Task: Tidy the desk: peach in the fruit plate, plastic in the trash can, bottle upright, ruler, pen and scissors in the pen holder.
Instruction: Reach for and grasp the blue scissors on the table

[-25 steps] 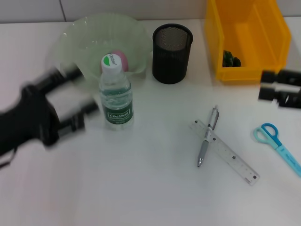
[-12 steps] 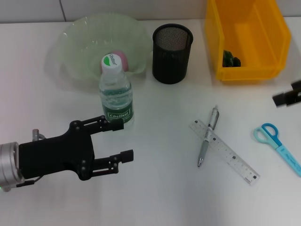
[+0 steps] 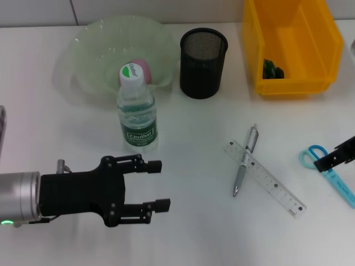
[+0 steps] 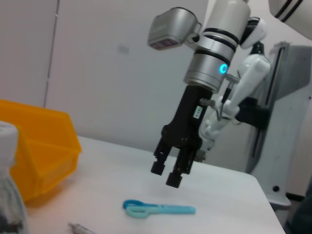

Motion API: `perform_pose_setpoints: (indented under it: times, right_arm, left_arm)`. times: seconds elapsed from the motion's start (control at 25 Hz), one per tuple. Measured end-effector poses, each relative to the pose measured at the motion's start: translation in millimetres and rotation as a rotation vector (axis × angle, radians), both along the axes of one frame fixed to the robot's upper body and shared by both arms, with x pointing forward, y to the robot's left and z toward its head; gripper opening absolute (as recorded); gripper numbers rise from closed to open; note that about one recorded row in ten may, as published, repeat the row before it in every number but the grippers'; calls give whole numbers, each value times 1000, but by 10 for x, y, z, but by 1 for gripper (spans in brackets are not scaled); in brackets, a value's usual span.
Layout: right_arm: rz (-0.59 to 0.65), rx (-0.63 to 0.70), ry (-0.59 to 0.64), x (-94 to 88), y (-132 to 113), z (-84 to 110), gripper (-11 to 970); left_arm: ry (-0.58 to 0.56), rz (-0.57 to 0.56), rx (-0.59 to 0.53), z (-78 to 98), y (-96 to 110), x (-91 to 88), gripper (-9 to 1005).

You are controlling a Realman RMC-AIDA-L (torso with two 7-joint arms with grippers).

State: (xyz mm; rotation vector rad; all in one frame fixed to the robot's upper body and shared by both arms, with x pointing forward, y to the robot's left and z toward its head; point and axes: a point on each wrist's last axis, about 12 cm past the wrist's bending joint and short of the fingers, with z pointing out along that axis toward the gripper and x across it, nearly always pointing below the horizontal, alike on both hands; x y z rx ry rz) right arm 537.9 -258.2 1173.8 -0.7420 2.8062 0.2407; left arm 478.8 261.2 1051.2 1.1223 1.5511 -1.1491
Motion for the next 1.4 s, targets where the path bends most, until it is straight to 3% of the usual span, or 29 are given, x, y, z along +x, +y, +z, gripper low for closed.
perform_pose_setpoints:
  times: [0.36,0.84,1.04,1.4]
  right_arm:
    - [-26,-25,52,68,4,-292,744]
    - [-39,-48,66,104,-12,-422,723]
    - [-32,-72,66,109,-16,-440,498]
    - [2,-89,64,108,40,-457,457]
  left_arm:
    - [18,-30,27,-7,-42,23,743]
    - [17,-22,43,-25,-85,57,743]
    - [16,-20,48,-29,-98,69,743]
    - [21,-20,51,-21,-116,95,742]
